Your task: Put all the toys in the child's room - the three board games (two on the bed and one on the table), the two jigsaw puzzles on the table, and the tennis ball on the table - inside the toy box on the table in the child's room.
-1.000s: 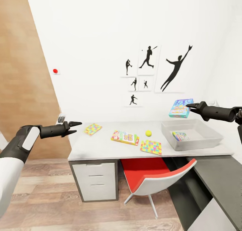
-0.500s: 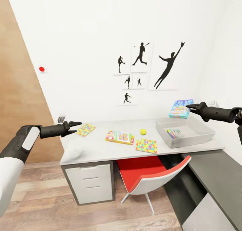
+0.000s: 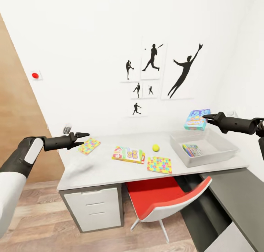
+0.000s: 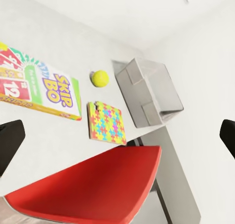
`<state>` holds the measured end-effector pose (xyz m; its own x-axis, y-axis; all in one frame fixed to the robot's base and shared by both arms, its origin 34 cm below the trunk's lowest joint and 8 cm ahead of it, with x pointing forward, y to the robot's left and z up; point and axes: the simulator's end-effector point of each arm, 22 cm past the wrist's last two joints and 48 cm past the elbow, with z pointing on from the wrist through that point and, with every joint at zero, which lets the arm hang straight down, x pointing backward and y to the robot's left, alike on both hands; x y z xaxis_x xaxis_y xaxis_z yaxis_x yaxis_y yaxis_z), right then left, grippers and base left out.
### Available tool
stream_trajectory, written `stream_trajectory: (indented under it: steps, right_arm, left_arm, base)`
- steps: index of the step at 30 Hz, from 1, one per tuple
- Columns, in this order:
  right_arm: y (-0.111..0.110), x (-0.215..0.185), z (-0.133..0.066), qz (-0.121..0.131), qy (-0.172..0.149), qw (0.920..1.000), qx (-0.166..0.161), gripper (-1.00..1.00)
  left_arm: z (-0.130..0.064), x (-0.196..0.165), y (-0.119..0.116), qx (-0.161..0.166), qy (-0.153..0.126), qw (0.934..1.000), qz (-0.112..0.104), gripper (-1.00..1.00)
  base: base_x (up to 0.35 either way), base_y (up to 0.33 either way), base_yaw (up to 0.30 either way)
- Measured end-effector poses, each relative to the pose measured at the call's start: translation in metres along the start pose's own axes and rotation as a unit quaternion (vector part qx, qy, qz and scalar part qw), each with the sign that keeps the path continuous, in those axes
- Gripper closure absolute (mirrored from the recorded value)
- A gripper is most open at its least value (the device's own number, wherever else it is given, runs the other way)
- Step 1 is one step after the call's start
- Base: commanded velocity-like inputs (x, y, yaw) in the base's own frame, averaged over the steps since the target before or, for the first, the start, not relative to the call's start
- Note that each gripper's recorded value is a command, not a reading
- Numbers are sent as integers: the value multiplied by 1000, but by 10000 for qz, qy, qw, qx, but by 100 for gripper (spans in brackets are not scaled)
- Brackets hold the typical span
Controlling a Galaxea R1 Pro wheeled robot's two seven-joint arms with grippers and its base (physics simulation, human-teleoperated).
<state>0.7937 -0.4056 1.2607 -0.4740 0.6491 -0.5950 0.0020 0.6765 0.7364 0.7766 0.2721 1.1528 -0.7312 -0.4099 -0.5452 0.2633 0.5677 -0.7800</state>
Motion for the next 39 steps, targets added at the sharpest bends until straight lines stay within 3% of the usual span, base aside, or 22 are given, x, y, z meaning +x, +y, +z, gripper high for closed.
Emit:
stream_trajectory:
  steps: [19,39]
  right_arm:
    - [1,1,0,-9,4,10000,-9,100]
    - [0,-1,-1,-10,-9,10000,4,100]
  left_arm:
    - [0,-2,-5,28,-5,10000,80,-100]
    - [3,-1,-8,55,1,9999,89,-100]
  base:
    - [132,-35,-93]
    - [64,-32,-6]
